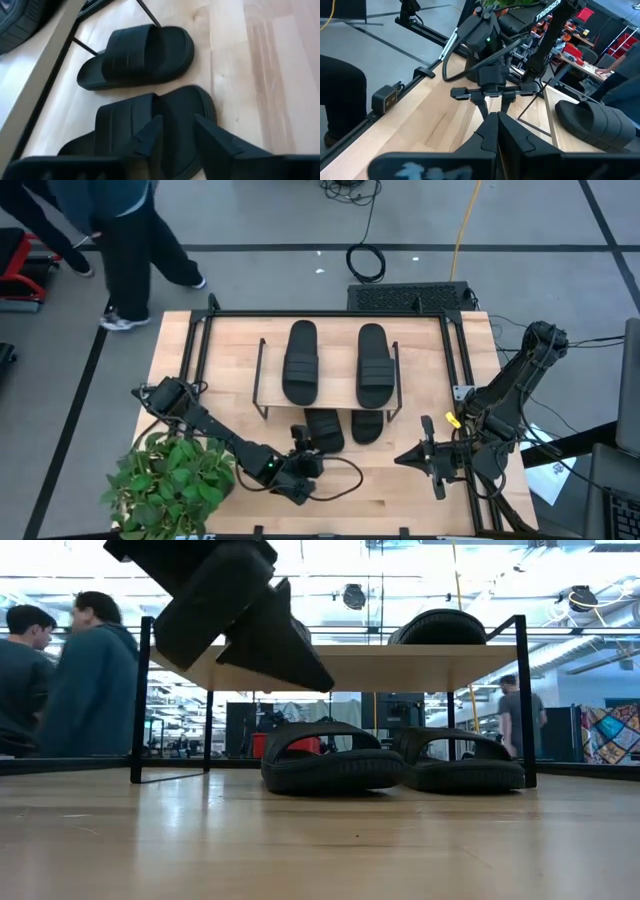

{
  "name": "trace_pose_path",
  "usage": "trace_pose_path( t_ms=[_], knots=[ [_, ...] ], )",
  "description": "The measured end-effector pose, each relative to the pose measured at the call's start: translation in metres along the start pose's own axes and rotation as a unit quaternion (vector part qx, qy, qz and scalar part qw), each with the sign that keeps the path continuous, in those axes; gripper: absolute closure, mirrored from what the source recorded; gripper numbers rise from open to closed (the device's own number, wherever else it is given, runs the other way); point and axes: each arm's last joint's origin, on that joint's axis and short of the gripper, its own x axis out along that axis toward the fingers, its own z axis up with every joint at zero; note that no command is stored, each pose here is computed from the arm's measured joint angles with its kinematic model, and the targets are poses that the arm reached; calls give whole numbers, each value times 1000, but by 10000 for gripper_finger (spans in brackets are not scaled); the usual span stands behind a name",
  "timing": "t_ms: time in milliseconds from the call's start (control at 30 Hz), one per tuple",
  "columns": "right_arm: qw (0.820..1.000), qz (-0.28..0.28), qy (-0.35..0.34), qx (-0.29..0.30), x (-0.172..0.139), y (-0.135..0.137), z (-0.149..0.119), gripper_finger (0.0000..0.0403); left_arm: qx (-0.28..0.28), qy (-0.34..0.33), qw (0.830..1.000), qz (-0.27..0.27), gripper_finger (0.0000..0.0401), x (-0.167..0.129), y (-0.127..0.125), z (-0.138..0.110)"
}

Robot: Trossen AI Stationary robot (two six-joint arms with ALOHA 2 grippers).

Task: Pick and place slides into the shelf
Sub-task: Put the slide under the shelf

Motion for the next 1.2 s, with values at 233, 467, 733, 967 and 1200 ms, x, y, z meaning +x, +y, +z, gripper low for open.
trace_pose_path(
  t_ms=[233, 467, 733, 967, 1200],
  knots=[
    [1000, 0, 1, 10, 0, 0, 0, 403, 52, 8, 999, 1, 182, 1, 0, -4],
    [1000, 1, 1, 11, 0, 0, 0, 403, 52, 21, 998, 15, 115, 2, 3, -7],
    [1000, 1, 3, 9, 1, 2, -6, 403, 18, 38, 999, 28, 122, 3, 6, -12],
    [1000, -2, -5, 8, 1, 1, -4, 403, 14, 46, 998, 36, 144, 10, 12, -12],
    [1000, -3, -7, 7, 1, 1, -4, 403, -19, 74, 996, 36, 146, 20, 24, -15]
  ],
)
